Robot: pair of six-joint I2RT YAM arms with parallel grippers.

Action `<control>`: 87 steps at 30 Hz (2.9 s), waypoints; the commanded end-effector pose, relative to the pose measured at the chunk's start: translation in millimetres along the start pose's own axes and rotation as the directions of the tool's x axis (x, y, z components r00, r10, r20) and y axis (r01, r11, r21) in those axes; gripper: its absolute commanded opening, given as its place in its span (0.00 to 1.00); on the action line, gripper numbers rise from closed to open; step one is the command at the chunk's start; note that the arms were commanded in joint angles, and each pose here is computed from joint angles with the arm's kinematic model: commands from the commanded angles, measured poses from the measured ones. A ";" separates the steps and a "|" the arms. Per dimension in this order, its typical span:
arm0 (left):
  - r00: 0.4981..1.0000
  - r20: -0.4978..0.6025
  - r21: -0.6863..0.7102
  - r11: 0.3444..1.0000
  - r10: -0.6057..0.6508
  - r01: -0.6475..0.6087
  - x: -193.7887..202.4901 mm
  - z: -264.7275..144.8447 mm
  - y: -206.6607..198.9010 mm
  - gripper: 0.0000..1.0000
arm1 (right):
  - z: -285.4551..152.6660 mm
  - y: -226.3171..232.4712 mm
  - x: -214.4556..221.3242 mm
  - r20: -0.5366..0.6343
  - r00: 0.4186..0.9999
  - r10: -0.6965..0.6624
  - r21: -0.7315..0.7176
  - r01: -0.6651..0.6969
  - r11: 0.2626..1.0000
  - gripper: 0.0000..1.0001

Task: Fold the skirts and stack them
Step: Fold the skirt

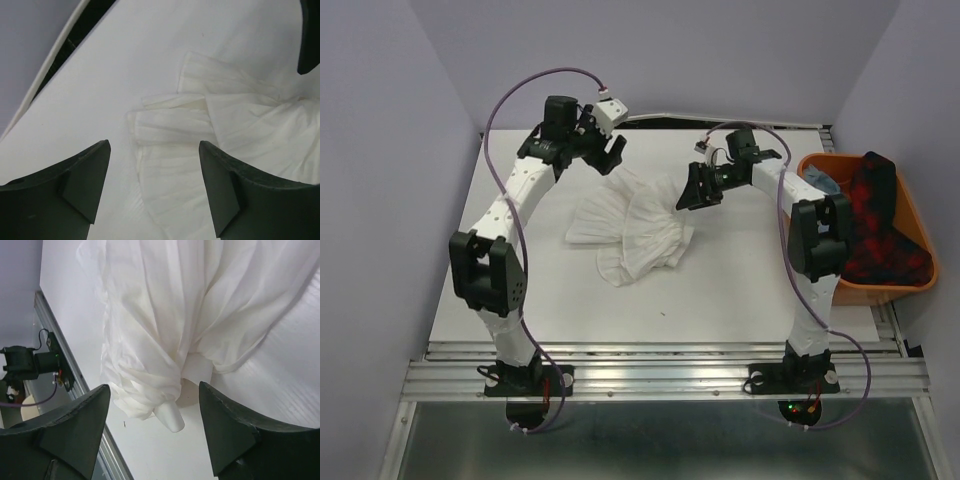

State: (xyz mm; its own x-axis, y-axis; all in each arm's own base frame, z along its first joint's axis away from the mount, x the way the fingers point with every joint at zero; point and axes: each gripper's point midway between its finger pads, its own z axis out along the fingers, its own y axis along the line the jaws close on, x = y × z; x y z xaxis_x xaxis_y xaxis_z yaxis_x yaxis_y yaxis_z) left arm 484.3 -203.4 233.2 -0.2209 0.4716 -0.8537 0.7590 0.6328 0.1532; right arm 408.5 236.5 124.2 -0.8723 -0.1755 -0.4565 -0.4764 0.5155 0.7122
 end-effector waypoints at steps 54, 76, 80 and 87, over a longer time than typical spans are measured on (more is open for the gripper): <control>0.772 -0.023 0.390 0.716 0.636 -0.579 60.7 81.3 -146.2 0.00 | 32.8 -16.7 70.3 -0.039 0.998 0.058 -0.080 -0.061 0.995 0.01; 0.802 -0.106 0.399 0.764 0.587 -0.507 95.6 103.6 -152.3 0.00 | 18.0 -3.9 72.7 -0.029 0.994 0.102 -0.116 -0.104 0.988 0.58; 0.811 -0.099 0.422 0.763 0.576 -0.490 105.0 109.3 -159.5 0.00 | 3.5 -1.4 76.1 -0.029 0.996 0.089 -0.139 -0.092 0.986 0.69; 0.825 -0.084 0.428 0.768 0.559 -0.477 109.9 116.2 -165.9 0.00 | -17.2 7.2 89.7 -0.079 0.992 0.096 -0.185 -0.109 0.977 0.75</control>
State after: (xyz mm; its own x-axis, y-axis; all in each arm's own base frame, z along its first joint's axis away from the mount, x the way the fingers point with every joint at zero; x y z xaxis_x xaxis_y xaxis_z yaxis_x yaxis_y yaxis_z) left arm 405.2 -319.0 47.0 0.1819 0.8235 -0.5374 0.9529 -0.0126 0.3031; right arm 335.4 212.3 69.6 -0.9346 -0.1657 -0.3147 -0.3557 0.4295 0.8301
